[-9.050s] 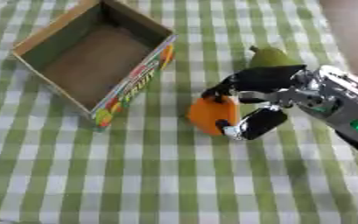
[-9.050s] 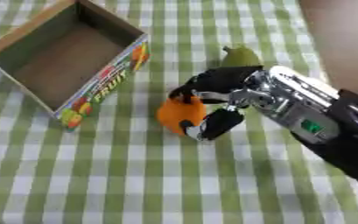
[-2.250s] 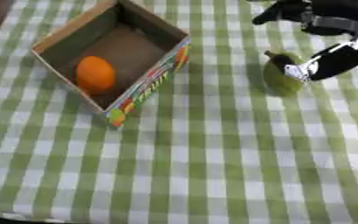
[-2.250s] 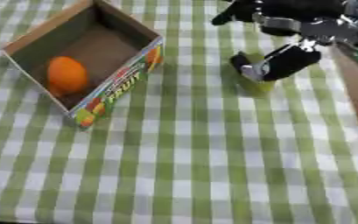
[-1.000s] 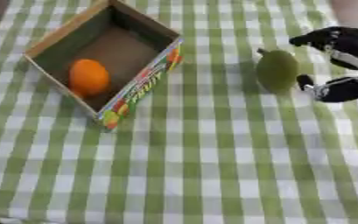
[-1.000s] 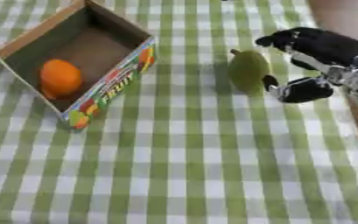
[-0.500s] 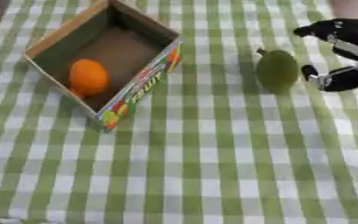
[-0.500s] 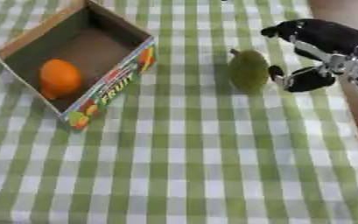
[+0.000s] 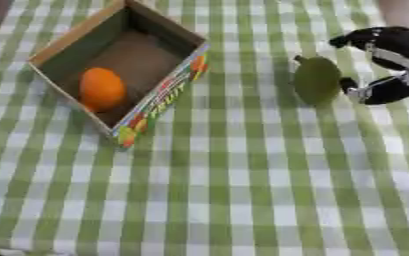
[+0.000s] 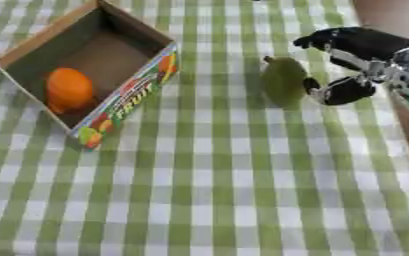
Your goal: Pick up objects on the table and place them in the box.
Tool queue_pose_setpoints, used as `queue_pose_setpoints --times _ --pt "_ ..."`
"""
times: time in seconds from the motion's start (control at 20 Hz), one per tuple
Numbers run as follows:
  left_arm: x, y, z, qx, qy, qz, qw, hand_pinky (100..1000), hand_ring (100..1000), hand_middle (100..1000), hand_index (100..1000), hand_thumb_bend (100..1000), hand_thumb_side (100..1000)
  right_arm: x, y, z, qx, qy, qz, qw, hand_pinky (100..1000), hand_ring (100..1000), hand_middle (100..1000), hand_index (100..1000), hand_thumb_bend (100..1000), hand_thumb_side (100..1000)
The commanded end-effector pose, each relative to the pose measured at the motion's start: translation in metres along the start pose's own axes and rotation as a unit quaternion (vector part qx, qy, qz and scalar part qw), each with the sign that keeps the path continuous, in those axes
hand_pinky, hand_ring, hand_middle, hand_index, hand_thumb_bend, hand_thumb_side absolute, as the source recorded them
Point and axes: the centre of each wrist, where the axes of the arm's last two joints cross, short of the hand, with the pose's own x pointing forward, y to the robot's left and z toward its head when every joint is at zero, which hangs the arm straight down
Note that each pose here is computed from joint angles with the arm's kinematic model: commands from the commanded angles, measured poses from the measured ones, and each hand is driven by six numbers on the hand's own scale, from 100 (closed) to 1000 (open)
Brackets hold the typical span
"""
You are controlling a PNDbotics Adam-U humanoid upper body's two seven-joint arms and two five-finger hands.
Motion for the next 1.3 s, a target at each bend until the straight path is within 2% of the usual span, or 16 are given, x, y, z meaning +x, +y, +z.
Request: queue_pose_setpoints --times 0.05,0.4,0.55,1.0,1.05,1.3 --pt "0.004 0.002 -0.007 -0.007 -0.014 0.001 1.000 714 687 675 833 183 420 -0.002 -0.009 0.000 -0.001 0.001 0.014 1.000 1000 100 888 1000 100 300" --pt "0.004 0.001 -0.008 -0.007 -0.013 0.006 1.000 712 684 673 833 178 424 -0.005 0.000 -0.010 0.039 -0.002 0.032 0.999 1000 100 909 1000 116 358" --pt "0.004 0.000 -0.008 -0.006 -0.012 0.009 1.000 711 683 673 832 176 425 -0.007 0.005 -0.015 0.056 -0.003 0.039 0.998 1000 100 909 1000 107 356" --pt "0.004 0.000 -0.008 -0.005 -0.011 0.014 1.000 706 680 671 831 176 425 -0.012 0.011 -0.025 0.076 -0.007 0.054 0.996 994 100 915 1000 144 388" --pt "0.004 0.000 -0.008 -0.005 -0.011 0.015 1.000 706 679 670 831 172 427 -0.011 0.012 -0.026 0.080 -0.009 0.058 0.995 984 100 900 975 151 416" --pt "0.004 0.000 -0.008 -0.005 -0.009 0.016 1.000 705 678 669 830 167 429 -0.010 0.011 -0.029 0.083 -0.015 0.064 0.994 968 100 835 904 100 404"
